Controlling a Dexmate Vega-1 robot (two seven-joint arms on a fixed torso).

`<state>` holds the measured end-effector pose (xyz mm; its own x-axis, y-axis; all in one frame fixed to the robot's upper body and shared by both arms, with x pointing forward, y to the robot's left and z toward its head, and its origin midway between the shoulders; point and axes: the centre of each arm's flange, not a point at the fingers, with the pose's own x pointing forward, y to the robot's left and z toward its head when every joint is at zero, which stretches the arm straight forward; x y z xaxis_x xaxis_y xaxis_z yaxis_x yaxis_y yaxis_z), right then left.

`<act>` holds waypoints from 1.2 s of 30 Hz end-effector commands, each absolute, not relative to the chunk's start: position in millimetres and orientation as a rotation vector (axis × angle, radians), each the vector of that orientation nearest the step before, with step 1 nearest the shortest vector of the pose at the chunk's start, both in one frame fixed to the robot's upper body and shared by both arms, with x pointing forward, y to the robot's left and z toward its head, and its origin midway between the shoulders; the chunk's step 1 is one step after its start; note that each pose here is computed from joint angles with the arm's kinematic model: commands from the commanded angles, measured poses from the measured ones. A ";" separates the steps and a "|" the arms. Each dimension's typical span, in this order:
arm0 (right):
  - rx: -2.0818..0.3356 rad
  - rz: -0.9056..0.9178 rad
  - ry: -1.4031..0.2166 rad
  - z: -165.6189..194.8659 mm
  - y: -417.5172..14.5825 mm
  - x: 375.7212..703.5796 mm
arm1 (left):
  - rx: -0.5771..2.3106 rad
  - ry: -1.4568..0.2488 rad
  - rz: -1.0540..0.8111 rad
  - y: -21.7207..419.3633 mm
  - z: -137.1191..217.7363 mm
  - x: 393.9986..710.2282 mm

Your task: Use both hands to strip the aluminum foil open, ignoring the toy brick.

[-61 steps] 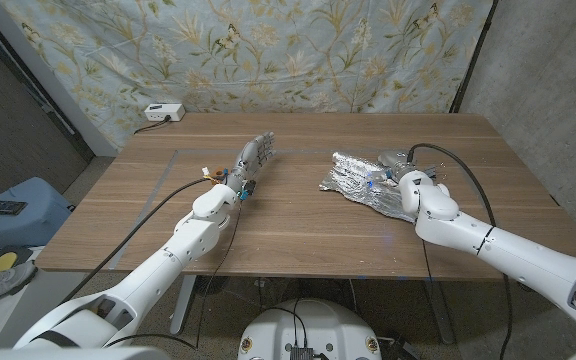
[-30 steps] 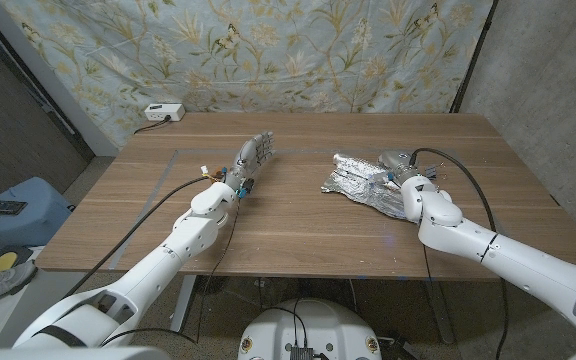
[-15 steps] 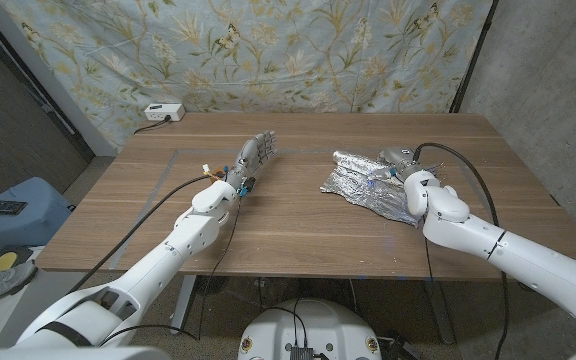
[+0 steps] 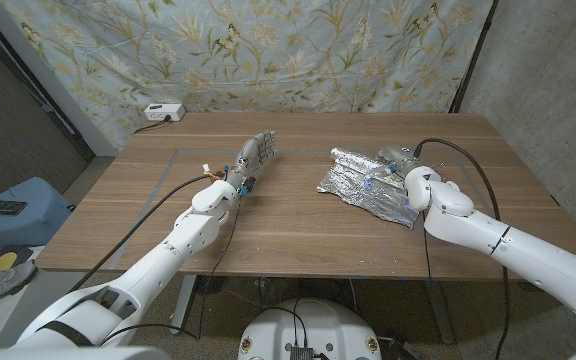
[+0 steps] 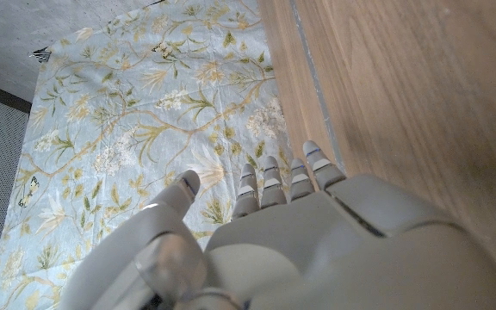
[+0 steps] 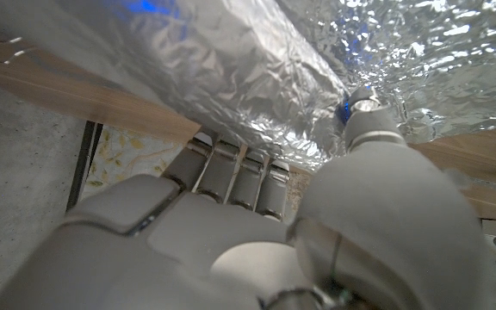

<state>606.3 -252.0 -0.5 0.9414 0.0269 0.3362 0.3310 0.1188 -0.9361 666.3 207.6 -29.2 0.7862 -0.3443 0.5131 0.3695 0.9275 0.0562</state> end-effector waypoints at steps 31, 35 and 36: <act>-1.106 0.020 -0.183 18.9 -267.1 600.5 | -0.031 -0.543 -0.414 202.2 -16.0 670.6; -1.087 0.029 -0.187 21.1 -266.9 598.8 | -0.026 -0.545 -0.420 201.2 -13.0 670.2; -1.079 0.035 -0.186 21.7 -267.1 598.4 | -0.027 -0.547 -0.422 200.9 -11.9 670.1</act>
<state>601.2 -266.0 15.6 0.9858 0.0877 0.1434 0.0952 0.4122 -0.9061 670.2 203.2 -17.5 0.7771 -0.3710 0.5085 0.3887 0.9182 0.0759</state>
